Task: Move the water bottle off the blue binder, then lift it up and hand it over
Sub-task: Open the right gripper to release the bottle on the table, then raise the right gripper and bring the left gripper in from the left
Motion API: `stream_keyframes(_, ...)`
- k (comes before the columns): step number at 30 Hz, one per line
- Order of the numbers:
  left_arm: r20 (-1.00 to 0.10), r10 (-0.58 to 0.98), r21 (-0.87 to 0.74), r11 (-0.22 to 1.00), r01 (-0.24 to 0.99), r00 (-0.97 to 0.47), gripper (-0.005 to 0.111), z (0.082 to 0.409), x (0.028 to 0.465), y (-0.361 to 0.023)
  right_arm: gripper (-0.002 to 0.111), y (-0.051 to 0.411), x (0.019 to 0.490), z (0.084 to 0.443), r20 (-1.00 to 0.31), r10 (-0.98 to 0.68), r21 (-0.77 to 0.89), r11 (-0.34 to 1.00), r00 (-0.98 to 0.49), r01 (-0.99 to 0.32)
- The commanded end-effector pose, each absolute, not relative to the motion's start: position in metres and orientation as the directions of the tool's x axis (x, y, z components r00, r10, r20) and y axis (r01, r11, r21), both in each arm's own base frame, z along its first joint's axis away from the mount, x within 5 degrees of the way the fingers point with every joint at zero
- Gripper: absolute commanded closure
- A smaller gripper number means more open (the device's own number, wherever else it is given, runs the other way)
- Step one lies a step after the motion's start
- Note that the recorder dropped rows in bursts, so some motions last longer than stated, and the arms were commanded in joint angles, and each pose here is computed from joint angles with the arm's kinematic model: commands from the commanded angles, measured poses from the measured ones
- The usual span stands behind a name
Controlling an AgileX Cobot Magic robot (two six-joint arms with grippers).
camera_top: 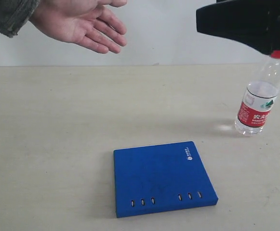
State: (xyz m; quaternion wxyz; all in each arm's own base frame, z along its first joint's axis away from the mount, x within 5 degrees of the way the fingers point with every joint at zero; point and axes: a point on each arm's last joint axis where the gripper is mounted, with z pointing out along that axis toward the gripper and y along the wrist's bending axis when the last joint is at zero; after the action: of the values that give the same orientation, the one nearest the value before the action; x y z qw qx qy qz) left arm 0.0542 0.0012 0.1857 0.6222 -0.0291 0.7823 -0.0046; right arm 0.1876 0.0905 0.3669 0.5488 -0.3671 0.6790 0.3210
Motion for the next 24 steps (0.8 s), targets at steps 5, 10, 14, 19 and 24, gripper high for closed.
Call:
stream_keyframes(5,-0.976,-0.020,-0.014,0.999,-0.032,-0.217,0.102,0.185,0.054,0.001,0.053,0.092,0.187,0.353,-0.968,-0.135,0.115,0.507,-0.210,-0.855)
stream_keyframes(10,-0.964,0.147,0.153,0.988,-0.012,-0.222,0.102,0.185,0.054,0.003,0.053,0.092,0.186,0.344,-0.962,-0.139,0.132,0.513,-0.234,-0.848)
stream_keyframes(14,-0.955,0.197,0.202,0.979,-0.001,-0.223,0.102,0.185,0.054,0.003,0.053,0.091,0.185,0.336,-0.955,-0.144,0.151,0.515,-0.258,-0.844)
stream_keyframes(19,-0.999,-0.024,-0.023,0.999,-0.023,-0.040,0.102,0.202,0.056,0.001,0.053,0.092,0.183,0.332,-0.951,-0.146,0.167,0.500,-0.272,-0.850)
stream_keyframes(24,-0.829,-0.546,-0.551,0.835,0.007,-0.125,0.102,0.196,0.056,-0.008,0.053,0.093,0.185,0.323,-0.939,-0.152,0.200,0.484,-0.307,-0.852)
